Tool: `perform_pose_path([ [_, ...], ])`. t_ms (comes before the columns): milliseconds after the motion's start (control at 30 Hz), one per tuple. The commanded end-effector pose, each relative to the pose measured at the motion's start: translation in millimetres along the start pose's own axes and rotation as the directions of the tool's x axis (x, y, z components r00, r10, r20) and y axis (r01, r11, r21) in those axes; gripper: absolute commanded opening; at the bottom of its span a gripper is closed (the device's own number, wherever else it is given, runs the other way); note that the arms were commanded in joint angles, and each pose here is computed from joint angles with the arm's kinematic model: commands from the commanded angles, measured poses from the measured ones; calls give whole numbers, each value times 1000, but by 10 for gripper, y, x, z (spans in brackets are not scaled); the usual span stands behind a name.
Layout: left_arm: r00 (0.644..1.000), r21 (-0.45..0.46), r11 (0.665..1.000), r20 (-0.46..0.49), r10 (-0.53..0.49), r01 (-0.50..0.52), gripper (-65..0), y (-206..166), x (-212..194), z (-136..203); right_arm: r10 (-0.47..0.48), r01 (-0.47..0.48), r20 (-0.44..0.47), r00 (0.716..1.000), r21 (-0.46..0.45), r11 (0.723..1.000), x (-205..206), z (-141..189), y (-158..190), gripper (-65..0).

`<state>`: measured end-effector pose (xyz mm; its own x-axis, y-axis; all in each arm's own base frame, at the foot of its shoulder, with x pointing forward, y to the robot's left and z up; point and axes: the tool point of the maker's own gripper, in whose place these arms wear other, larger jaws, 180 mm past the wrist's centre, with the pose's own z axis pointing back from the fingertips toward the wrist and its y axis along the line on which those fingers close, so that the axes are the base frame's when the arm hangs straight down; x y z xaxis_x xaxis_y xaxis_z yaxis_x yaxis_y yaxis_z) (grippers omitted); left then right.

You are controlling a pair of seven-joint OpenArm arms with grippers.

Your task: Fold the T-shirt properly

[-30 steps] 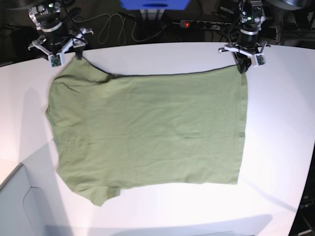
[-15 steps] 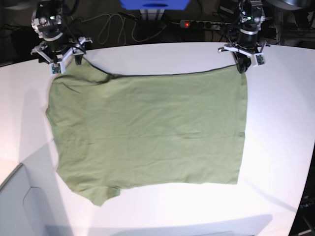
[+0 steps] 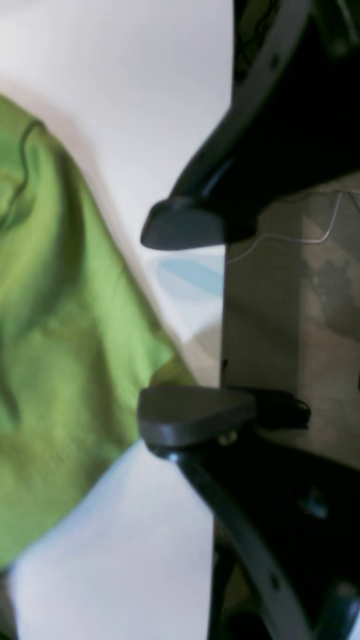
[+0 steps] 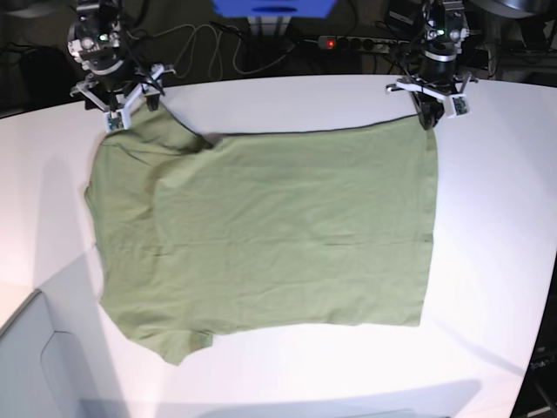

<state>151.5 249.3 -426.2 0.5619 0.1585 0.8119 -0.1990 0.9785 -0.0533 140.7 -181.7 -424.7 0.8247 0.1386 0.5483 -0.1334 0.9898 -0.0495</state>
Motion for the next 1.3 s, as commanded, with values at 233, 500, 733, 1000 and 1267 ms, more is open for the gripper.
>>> perform_pose_path([
  [233,997,8,1000,-71,-6,7,-650,35,-182,85,9,-9,-48,999,7,1000,-154,-24,-8,-623],
  [500,997,12,1000,-73,-6,7,-650,49,-189,94,29,-29,-39,999,1,1000,-133,11,-51,-649],
  [733,997,12,1000,-82,-10,11,-650,58,-217,143,53,-51,53,997,-27,998,184,249,-91,-649],
  [1000,996,15,1000,-90,-13,14,-650,78,-249,180,68,-59,109,992,-80,995,354,470,-232,-649],
  [1267,998,44,999,-68,-16,19,-650,201,-159,161,76,-63,157,985,-87,994,542,480,-235,-649],
])
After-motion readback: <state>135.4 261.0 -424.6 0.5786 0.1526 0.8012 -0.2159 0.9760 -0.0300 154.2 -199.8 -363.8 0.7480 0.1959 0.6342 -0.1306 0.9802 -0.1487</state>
